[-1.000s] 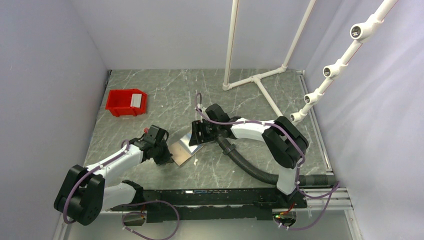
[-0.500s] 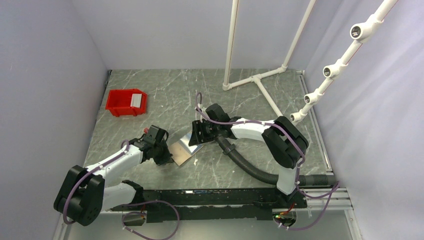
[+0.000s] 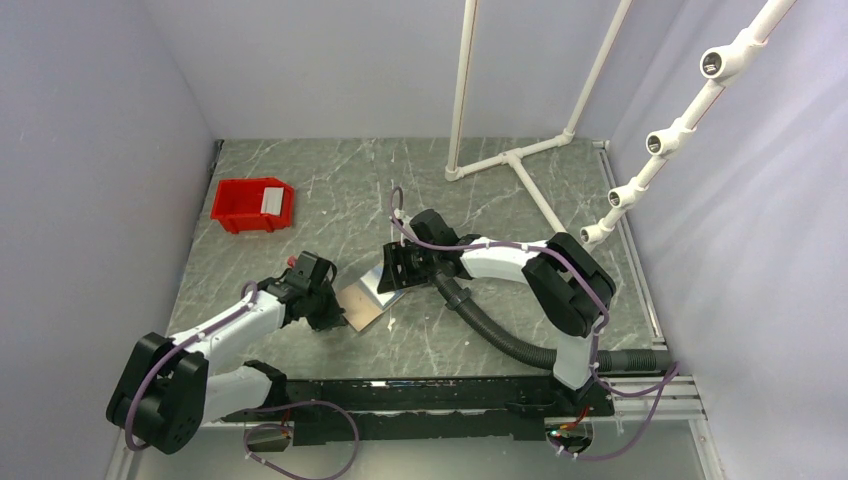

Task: Put the credit cards into the card holder
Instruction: Open the card holder at the center of the board.

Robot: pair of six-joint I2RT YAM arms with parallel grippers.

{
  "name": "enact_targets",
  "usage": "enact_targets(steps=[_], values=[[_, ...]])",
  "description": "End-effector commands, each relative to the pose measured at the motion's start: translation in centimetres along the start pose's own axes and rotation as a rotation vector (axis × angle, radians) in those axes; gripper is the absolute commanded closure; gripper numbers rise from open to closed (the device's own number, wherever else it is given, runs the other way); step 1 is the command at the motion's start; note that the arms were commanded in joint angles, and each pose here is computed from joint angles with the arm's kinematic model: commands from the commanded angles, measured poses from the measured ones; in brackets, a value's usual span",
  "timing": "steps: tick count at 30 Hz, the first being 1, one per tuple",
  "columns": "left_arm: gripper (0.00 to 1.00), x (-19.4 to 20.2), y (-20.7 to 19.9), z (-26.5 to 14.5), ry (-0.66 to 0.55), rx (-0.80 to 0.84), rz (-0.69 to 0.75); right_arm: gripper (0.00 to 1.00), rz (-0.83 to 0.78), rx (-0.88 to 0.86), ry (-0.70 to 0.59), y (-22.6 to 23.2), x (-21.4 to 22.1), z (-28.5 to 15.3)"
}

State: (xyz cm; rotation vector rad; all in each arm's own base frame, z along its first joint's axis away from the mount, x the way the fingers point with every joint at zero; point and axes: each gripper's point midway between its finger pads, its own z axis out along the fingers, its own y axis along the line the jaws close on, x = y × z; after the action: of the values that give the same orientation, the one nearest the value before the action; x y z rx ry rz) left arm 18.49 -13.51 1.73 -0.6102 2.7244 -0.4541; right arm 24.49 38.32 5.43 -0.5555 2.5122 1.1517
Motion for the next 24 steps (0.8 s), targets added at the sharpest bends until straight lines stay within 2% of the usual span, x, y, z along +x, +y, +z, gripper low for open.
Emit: enact_targets(steps=[1,14,20,24], values=[[1.00,0.6,0.6,0.1,0.016,-0.011,-0.009,0.41,-0.042,0.032,-0.046,-0.1,-1.1,-0.9],[1.00,0.6,0.5,0.2,0.019,-0.009,-0.010,0.44,-0.023,-0.055,0.000,1.5,0.1,0.1],[1.00,0.5,0.3,0.2,0.016,-0.004,-0.011,0.44,-0.043,-0.242,0.027,5.5,0.8,0.4],[1.00,0.6,0.4,0.3,0.021,-0.009,-0.021,0.47,0.009,-0.403,0.073,7.7,2.1,1.4]])
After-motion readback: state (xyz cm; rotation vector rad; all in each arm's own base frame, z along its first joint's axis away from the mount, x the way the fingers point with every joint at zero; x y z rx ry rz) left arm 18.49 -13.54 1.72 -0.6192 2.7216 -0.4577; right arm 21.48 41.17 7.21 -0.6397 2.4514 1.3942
